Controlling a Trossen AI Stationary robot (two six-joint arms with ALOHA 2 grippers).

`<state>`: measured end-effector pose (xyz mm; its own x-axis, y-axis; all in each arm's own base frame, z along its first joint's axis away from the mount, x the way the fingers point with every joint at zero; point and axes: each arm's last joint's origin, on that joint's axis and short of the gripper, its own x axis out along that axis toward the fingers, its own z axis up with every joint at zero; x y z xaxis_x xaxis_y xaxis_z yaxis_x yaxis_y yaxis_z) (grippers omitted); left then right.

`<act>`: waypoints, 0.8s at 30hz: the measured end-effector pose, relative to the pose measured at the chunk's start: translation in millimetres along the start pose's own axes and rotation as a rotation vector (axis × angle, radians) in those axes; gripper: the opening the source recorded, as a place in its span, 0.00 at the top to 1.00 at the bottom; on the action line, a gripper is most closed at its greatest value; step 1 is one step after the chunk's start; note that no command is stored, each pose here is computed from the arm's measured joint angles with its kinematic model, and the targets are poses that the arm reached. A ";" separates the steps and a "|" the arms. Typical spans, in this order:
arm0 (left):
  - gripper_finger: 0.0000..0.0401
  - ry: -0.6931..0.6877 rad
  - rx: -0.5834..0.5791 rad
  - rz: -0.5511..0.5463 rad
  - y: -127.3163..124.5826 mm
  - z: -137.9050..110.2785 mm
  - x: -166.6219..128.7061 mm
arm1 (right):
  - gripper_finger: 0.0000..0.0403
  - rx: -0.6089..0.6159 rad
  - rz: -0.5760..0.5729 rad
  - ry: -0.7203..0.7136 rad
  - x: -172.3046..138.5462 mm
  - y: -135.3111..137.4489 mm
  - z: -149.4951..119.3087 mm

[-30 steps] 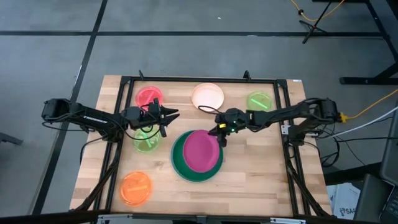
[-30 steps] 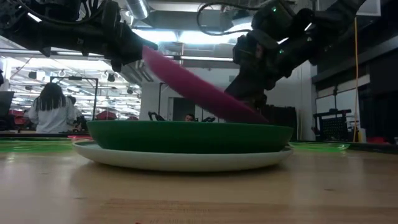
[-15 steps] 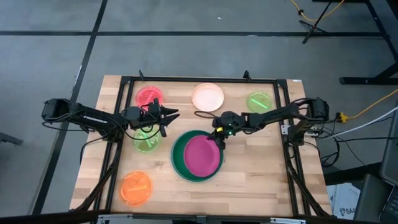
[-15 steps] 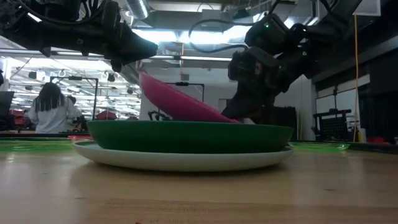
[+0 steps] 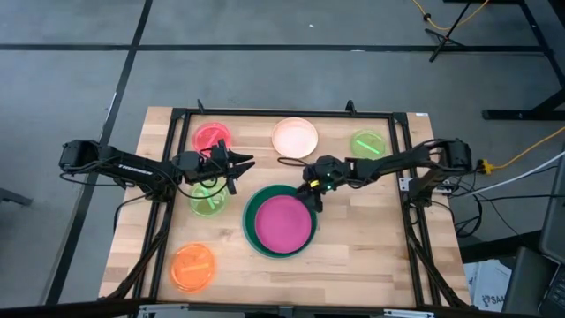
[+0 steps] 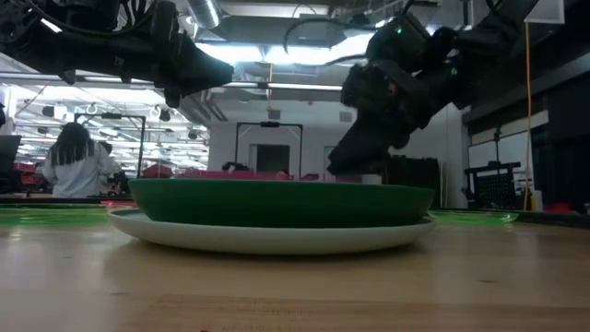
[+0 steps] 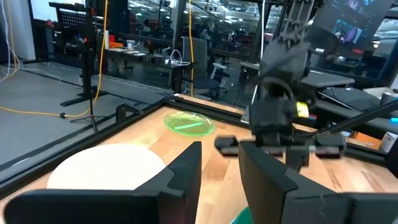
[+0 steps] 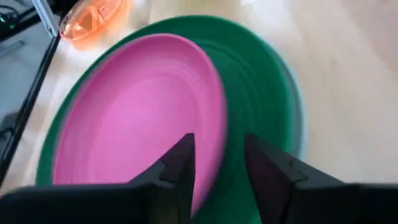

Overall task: Stack plastic plates
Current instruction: Stack the orange plate on top of the pink plate

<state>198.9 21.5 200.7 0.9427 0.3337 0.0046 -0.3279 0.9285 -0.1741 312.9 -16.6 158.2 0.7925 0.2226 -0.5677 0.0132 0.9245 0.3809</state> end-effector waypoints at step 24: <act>0.75 0.005 -0.001 -0.002 0.1 -0.4 0.0 | 0.66 -0.672 -0.640 0.215 -36.0 -32.0 4.2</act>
<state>198.9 21.5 200.3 0.9437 0.3309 0.0006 -0.3257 0.9291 -0.1753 286.5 -55.4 169.5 0.6263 -0.3974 -0.6707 -0.0004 0.8602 -0.5100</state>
